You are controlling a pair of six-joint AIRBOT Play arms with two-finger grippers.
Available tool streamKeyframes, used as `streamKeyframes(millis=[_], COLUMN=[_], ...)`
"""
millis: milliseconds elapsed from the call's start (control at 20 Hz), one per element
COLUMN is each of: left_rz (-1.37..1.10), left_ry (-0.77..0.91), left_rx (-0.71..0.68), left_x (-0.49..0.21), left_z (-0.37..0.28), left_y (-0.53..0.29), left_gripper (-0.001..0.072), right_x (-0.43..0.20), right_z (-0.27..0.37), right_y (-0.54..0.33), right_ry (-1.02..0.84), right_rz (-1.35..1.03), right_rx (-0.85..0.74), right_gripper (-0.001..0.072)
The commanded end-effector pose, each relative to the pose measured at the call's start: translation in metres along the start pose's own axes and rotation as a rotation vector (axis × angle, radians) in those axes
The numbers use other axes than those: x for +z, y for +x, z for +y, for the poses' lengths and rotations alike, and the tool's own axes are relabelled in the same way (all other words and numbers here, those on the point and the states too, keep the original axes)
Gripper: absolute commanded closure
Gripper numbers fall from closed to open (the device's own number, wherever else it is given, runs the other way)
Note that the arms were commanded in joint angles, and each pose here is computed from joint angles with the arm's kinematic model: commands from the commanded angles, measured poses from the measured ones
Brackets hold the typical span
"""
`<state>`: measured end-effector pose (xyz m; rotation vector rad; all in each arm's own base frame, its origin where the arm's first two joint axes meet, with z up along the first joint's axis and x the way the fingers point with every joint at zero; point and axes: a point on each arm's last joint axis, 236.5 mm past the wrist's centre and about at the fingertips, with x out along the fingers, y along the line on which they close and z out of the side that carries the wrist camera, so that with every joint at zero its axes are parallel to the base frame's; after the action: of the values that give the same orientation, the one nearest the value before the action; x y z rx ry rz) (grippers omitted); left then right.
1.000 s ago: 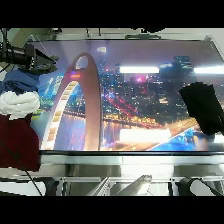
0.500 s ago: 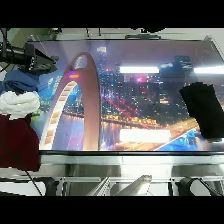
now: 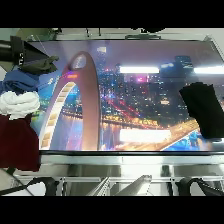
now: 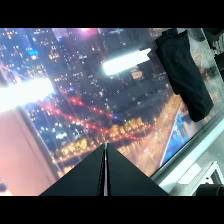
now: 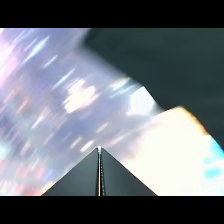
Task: Fold the shirts.
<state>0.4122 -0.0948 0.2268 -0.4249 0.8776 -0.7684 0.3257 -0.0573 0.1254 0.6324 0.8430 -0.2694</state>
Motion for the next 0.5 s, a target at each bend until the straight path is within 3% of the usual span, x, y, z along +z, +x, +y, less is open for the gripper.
streamKeyframes(millis=[0,150,450], left_rz=[-0.012,0.055,0.045], left_ry=[-0.061,-0.143,-0.183], left_rx=[0.015,0.004,0.017], left_x=[-0.044,-0.116,-0.163], left_z=[-0.011,-0.013,-0.018], left_y=[0.001,0.014,0.019], left_gripper=[0.0695,0.0694,0.0693], right_x=[-0.080,-0.133,-0.144], right_z=[0.069,0.090,0.090], right_y=[0.014,0.026,0.027], right_ry=[-0.168,-0.271,-0.283], right_rz=[0.195,0.294,0.328], right_rx=[0.165,0.213,0.211], right_gripper=[0.0689,0.0689,0.0688])
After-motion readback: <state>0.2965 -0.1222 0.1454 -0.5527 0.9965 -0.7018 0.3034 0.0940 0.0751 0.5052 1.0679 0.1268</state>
